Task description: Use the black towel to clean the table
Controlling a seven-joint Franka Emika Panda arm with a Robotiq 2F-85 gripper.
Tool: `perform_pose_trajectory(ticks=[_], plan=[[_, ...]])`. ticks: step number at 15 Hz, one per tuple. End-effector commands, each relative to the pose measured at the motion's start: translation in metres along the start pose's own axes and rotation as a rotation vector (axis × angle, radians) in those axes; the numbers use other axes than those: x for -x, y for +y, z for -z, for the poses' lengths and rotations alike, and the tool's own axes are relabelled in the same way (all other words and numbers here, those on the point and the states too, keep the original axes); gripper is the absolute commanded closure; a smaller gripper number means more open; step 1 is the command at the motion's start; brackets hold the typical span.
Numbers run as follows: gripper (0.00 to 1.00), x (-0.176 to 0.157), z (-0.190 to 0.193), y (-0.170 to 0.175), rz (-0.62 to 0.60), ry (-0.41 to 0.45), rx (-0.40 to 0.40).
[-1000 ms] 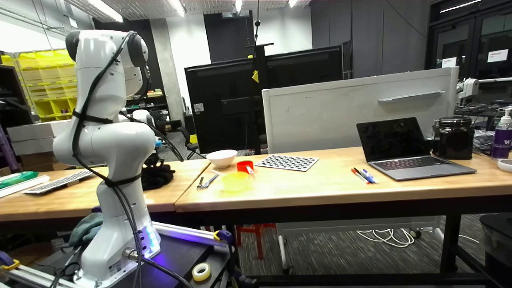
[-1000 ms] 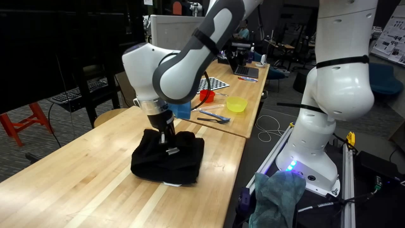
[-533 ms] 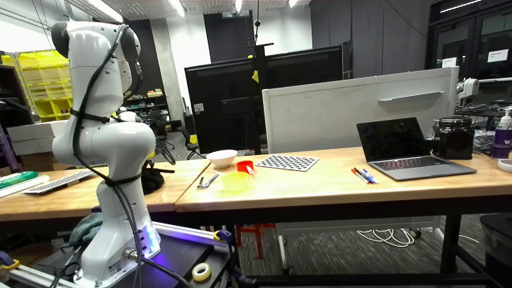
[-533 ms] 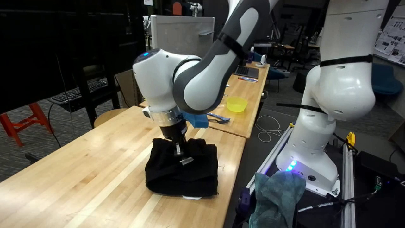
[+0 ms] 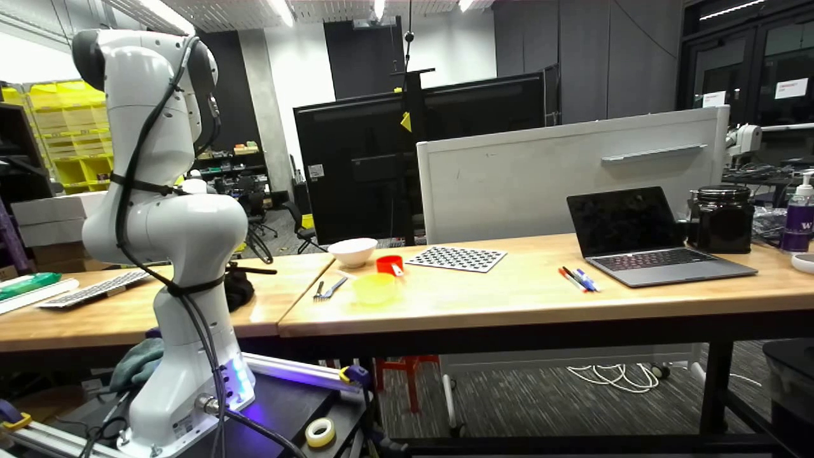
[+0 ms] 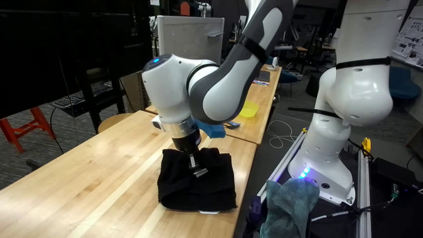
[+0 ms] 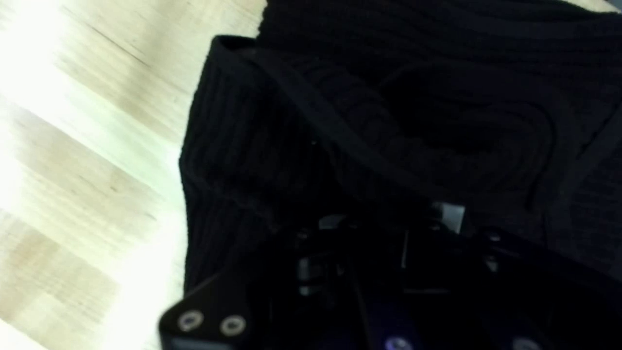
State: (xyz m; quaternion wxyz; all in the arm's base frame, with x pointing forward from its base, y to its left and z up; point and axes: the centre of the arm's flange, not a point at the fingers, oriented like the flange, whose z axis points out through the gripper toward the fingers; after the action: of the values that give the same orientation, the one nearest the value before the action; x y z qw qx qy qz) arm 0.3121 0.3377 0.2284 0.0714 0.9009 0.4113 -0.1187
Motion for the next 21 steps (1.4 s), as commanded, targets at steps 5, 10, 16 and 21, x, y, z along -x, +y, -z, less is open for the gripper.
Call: perform_pose_trajectory(ticks=[5, 10, 16, 21], plan=[[0.96, 0.009, -0.046, -0.017, 0.017, -0.056, -0.043], [0.4, 0.009, -0.036, -0.016, 0.014, -0.048, -0.027], [0.06, 0.011, -0.023, -0.015, 0.018, -0.044, 0.005], [0.0, 0.012, -0.017, -0.014, 0.017, -0.056, 0.024]])
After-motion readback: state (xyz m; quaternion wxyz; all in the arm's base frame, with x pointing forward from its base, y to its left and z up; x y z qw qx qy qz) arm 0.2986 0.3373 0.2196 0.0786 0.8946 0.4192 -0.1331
